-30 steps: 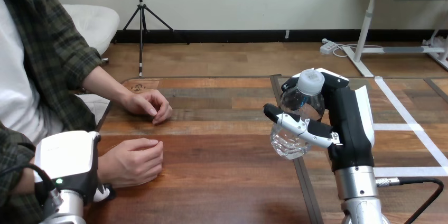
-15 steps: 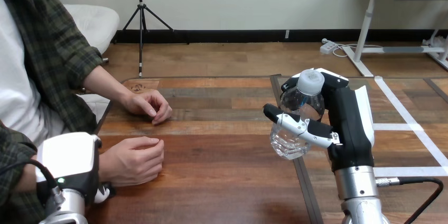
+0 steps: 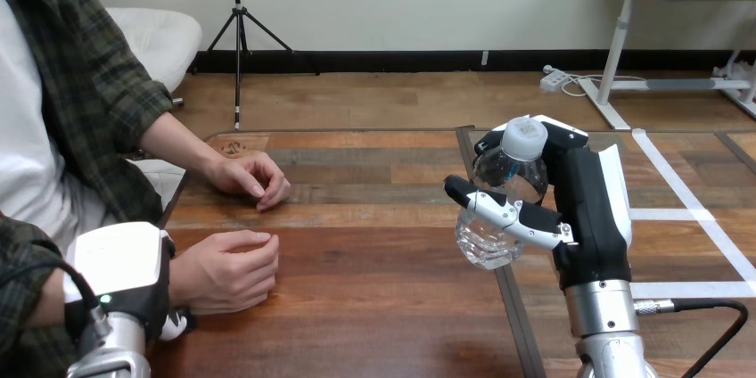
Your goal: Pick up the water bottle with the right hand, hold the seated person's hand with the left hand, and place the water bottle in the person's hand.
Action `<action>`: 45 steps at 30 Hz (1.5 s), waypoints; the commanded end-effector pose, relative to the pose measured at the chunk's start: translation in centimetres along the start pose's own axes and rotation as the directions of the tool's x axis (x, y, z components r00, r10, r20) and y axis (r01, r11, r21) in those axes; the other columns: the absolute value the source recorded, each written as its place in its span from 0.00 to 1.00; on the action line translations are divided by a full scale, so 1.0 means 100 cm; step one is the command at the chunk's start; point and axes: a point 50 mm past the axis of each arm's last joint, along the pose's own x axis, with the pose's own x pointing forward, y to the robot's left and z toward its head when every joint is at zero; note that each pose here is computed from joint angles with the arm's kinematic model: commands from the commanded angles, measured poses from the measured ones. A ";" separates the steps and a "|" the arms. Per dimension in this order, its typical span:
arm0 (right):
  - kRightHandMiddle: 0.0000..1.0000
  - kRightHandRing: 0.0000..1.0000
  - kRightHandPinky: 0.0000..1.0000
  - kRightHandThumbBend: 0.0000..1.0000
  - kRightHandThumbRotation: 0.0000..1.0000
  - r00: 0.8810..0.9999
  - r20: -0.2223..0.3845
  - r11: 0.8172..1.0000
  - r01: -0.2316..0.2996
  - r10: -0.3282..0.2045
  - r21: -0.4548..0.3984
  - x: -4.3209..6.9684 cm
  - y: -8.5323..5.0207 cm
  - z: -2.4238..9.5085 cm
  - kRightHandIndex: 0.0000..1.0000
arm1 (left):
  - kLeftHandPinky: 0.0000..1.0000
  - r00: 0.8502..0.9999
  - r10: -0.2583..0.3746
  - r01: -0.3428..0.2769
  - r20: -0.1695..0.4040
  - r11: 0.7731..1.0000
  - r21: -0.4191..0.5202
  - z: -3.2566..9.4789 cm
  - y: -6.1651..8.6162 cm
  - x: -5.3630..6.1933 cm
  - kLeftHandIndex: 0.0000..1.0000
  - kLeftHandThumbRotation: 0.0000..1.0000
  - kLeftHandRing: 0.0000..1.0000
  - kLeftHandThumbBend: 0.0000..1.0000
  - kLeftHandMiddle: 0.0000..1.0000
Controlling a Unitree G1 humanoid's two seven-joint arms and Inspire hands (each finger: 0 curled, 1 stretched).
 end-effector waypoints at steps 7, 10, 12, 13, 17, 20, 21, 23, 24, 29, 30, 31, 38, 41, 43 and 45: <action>0.41 0.38 0.36 0.68 0.00 0.991 0.132 1.000 0.017 -0.019 0.019 0.024 -0.005 0.020 0.41 | 0.59 0.997 -0.081 0.081 -0.003 0.996 0.022 0.003 -0.003 0.006 0.72 0.00 0.66 0.79 0.71; 0.41 0.38 0.35 0.68 0.00 0.991 0.133 1.000 0.016 -0.018 0.017 0.024 -0.005 0.020 0.41 | 0.58 0.995 -0.101 0.101 0.001 0.995 0.017 0.003 -0.004 0.006 0.72 0.00 0.65 0.79 0.70; 0.41 0.38 0.35 0.68 0.00 0.991 0.133 1.000 0.017 -0.018 0.015 0.024 -0.005 0.021 0.41 | 0.58 0.993 -0.114 0.114 0.002 0.993 0.013 0.004 -0.005 0.006 0.72 0.00 0.65 0.79 0.70; 0.41 0.38 0.35 0.68 0.00 0.991 0.133 1.000 0.017 -0.019 0.014 0.024 -0.005 0.021 0.41 | 0.58 0.993 -0.119 0.119 0.003 0.993 0.013 0.004 -0.005 0.006 0.72 0.00 0.65 0.78 0.70; 0.41 0.38 0.35 0.68 0.00 0.991 0.133 1.000 0.021 -0.022 0.009 0.024 -0.006 0.021 0.41 | 0.58 0.991 -0.131 0.131 0.010 0.991 0.006 0.005 -0.006 0.006 0.71 0.00 0.65 0.78 0.69; 0.41 0.39 0.35 0.68 0.00 0.991 0.132 1.000 0.022 -0.024 0.013 0.024 -0.006 0.021 0.41 | 0.57 0.991 -0.134 0.134 0.015 0.991 -0.005 0.006 -0.006 0.005 0.71 0.00 0.64 0.79 0.68; 0.41 0.39 0.35 0.68 0.00 0.991 0.131 1.000 0.023 -0.024 0.012 0.024 -0.006 0.021 0.41 | 0.57 0.990 -0.139 0.139 0.016 0.990 -0.006 0.006 -0.007 0.005 0.70 0.00 0.64 0.79 0.68; 0.41 0.39 0.35 0.68 0.00 0.991 0.130 1.000 0.023 -0.025 0.011 0.024 -0.006 0.021 0.41 | 0.57 0.989 -0.144 0.144 0.016 0.990 -0.005 0.007 -0.007 0.005 0.70 0.00 0.64 0.79 0.68; 0.42 0.39 0.35 0.68 0.00 0.991 0.129 1.000 0.023 -0.024 0.003 0.025 -0.006 0.021 0.41 | 0.57 0.989 -0.148 0.149 0.018 0.989 -0.010 0.007 -0.007 0.005 0.70 0.00 0.64 0.79 0.68; 0.42 0.39 0.35 0.68 0.00 0.992 0.127 1.000 0.022 -0.022 -0.001 0.025 -0.006 0.021 0.42 | 0.57 0.988 -0.154 0.154 0.028 0.988 -0.026 0.008 -0.008 0.004 0.70 0.00 0.64 0.79 0.68; 0.42 0.39 0.35 0.68 0.00 0.992 0.127 1.000 0.022 -0.022 0.000 0.025 -0.006 0.021 0.42 | 0.57 0.987 -0.156 0.157 0.030 0.987 -0.035 0.008 -0.008 0.004 0.70 0.00 0.64 0.79 0.68; 0.42 0.39 0.35 0.68 0.00 0.992 0.127 1.000 0.022 -0.022 0.000 0.025 -0.006 0.021 0.42 | 0.57 0.987 -0.158 0.159 0.031 0.986 -0.041 0.008 -0.008 0.004 0.69 0.00 0.64 0.79 0.68; 0.42 0.39 0.36 0.68 0.00 0.991 0.131 1.000 0.025 -0.025 -0.001 0.025 -0.006 0.021 0.42 | 0.56 0.985 -0.167 0.169 0.031 0.983 -0.072 0.008 -0.010 0.004 0.64 0.00 0.62 0.79 0.65; 0.42 0.39 0.36 0.68 0.00 0.991 0.130 1.000 0.025 -0.024 -0.003 0.025 -0.006 0.021 0.42 | 0.55 0.986 -0.163 0.165 0.031 0.982 -0.090 0.008 -0.010 0.004 0.63 0.00 0.61 0.79 0.63; 0.42 0.39 0.36 0.69 0.00 0.991 0.128 1.000 0.025 -0.024 -0.003 0.025 -0.006 0.021 0.42 | 0.54 0.986 -0.166 0.168 0.030 0.981 -0.096 0.008 -0.011 0.004 0.62 0.00 0.60 0.79 0.61; 0.42 0.39 0.36 0.69 0.00 0.991 0.128 1.000 0.025 -0.024 -0.004 0.025 -0.006 0.021 0.42 | 0.54 0.985 -0.168 0.170 0.030 0.980 -0.100 0.008 -0.012 0.004 0.61 0.00 0.59 0.79 0.61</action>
